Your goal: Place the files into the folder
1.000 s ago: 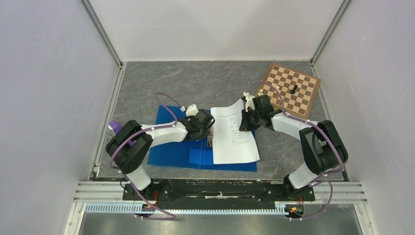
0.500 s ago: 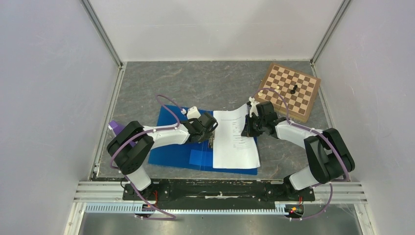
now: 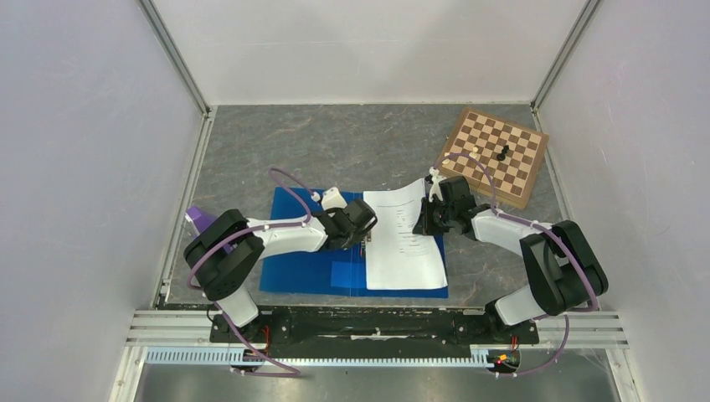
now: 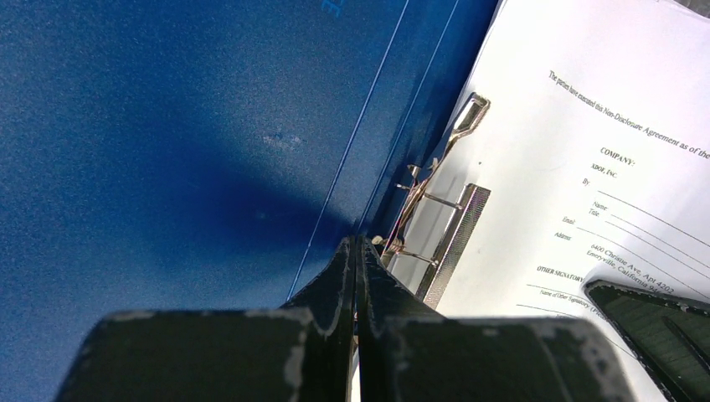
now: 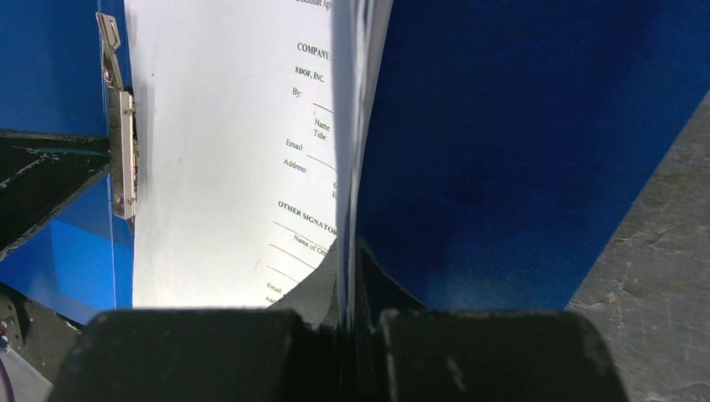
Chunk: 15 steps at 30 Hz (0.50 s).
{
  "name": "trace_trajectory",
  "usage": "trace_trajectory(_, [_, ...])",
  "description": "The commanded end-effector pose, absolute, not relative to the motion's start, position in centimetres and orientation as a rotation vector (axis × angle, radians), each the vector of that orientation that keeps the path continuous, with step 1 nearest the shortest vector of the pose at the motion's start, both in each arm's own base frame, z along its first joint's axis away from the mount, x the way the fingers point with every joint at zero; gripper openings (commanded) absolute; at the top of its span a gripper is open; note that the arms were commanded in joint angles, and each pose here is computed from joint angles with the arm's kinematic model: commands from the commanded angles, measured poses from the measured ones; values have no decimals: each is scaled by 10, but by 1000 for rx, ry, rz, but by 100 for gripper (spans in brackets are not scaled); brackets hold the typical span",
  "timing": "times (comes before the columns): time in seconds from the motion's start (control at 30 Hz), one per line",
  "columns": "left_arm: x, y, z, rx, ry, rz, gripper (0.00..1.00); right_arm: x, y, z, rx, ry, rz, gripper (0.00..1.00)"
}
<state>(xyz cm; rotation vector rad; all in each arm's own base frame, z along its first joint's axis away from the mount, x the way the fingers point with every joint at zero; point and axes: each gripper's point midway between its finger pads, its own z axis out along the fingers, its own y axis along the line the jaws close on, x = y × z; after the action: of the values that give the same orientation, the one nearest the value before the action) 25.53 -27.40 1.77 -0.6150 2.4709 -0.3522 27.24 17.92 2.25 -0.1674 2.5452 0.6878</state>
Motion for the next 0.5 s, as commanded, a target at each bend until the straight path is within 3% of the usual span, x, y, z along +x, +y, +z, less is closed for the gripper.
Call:
trace_trajectory(0.0, [239,-266,10,-666,2492,-306,2,278,180,31,-169,2503,674,0])
trace_trajectory(0.47, [236,-265,16,-744,2463,-315,2,272,174,32,-162,2508,648,0])
